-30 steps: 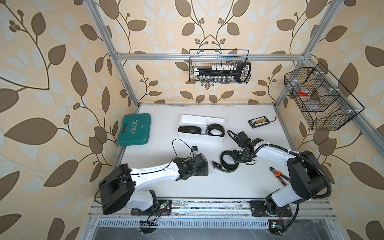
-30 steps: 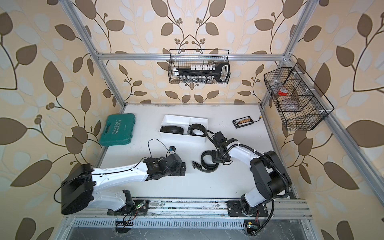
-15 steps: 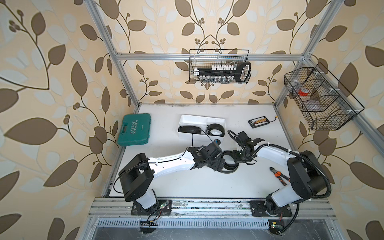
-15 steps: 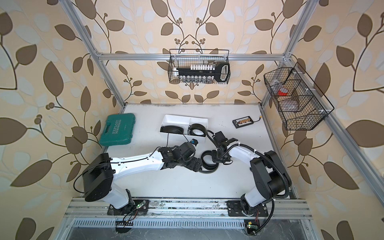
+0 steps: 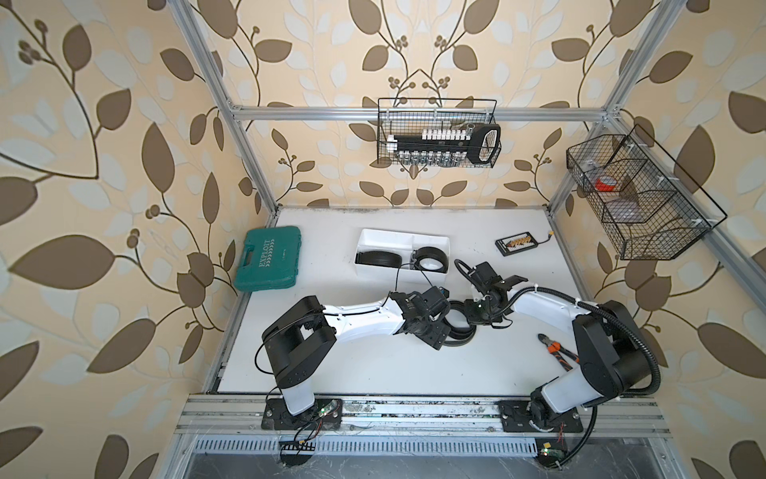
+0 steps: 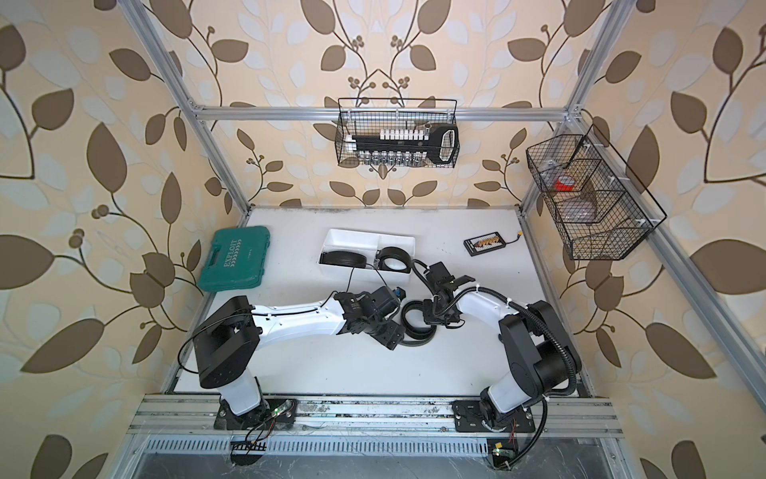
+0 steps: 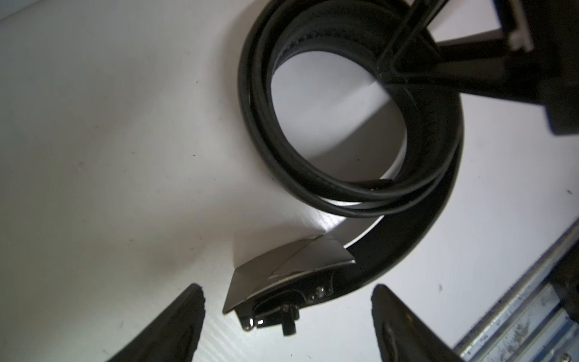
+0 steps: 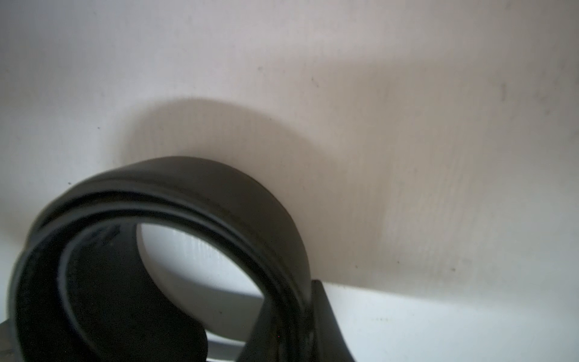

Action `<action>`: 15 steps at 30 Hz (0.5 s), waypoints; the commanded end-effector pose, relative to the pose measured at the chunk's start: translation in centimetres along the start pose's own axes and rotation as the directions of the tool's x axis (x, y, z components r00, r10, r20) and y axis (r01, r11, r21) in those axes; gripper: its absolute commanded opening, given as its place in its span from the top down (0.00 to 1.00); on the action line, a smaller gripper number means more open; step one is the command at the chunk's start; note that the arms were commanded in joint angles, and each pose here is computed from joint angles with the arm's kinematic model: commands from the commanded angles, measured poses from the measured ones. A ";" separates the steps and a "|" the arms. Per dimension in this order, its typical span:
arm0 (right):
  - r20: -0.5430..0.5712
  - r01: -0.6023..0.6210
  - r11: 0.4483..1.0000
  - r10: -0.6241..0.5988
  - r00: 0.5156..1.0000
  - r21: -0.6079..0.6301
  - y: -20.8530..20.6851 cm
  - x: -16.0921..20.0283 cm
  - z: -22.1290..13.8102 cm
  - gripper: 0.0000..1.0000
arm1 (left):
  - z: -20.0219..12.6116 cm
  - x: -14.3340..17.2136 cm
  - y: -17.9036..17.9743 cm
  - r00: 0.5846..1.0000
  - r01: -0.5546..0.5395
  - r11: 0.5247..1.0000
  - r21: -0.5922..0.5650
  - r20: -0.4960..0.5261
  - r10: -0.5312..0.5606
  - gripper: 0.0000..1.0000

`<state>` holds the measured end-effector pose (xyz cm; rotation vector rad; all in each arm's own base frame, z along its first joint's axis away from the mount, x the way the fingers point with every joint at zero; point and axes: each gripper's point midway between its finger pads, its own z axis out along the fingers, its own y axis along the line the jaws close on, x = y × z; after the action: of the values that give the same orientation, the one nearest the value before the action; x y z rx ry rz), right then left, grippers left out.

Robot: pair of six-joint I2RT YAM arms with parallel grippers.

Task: Place the belts into the storage roll
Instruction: Roll the belt at the center of the board.

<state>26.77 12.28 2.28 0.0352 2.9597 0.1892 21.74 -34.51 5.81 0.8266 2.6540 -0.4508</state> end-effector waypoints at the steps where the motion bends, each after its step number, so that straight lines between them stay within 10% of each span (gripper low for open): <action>1: -0.015 0.015 1.000 -0.015 1.000 -0.009 0.1 0.3 1.3 1.00 | -0.2 -1.0 -0.1 1.000 -0.014 1.000 -0.005 0.003 0.014 0.17; 15: -0.026 0.026 1.000 -0.026 0.999 -0.008 -0.2 0.8 1.6 1.00 | 1.5 -1.5 2.3 0.997 0.080 0.994 -0.073 0.002 -0.080 0.25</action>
<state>26.74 12.27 2.20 0.0165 2.9593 0.1880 23.11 -34.90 5.16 0.7970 2.6731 -0.3984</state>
